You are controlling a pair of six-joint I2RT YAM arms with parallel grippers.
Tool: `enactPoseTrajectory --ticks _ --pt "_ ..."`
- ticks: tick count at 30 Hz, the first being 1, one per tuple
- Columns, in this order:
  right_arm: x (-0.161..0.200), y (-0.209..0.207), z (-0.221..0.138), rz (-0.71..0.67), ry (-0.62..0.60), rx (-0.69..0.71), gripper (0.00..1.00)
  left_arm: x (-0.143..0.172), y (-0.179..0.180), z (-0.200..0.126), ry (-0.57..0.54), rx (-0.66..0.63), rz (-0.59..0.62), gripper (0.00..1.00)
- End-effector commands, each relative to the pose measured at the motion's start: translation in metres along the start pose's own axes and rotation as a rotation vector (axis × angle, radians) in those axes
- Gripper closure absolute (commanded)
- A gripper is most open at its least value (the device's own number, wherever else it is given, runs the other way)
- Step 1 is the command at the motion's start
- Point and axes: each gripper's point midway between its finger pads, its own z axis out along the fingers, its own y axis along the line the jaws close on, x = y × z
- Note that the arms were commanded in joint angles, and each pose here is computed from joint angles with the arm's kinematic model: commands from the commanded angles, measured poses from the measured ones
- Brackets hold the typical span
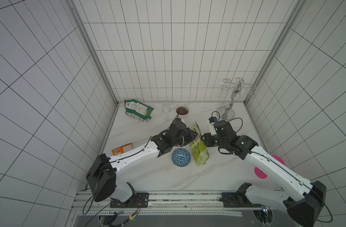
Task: Pour the oats into the breakfast bowl
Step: Open the oats bag at the center of the board.
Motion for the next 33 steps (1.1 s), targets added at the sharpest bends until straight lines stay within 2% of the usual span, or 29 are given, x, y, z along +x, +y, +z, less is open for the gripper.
enactPoseTrajectory --ticks 1,8,14,23,33 --pt "0.009 -0.011 0.008 -0.039 0.036 0.071 0.76 0.001 -0.003 0.003 0.004 0.017 0.001 0.79" --pt "0.009 -0.008 0.006 -0.066 0.035 0.084 0.84 0.002 -0.001 0.006 0.009 0.013 -0.003 0.78" --pt "0.009 -0.009 0.003 -0.061 0.024 0.088 1.00 0.004 0.004 0.011 0.017 0.006 -0.017 0.77" --pt "0.006 -0.011 -0.001 -0.059 0.006 0.095 1.00 0.011 -0.001 0.019 0.048 0.042 -0.031 0.79" --pt "0.004 -0.011 -0.004 -0.056 -0.005 0.092 1.00 0.011 0.010 0.022 0.037 0.013 -0.050 0.83"
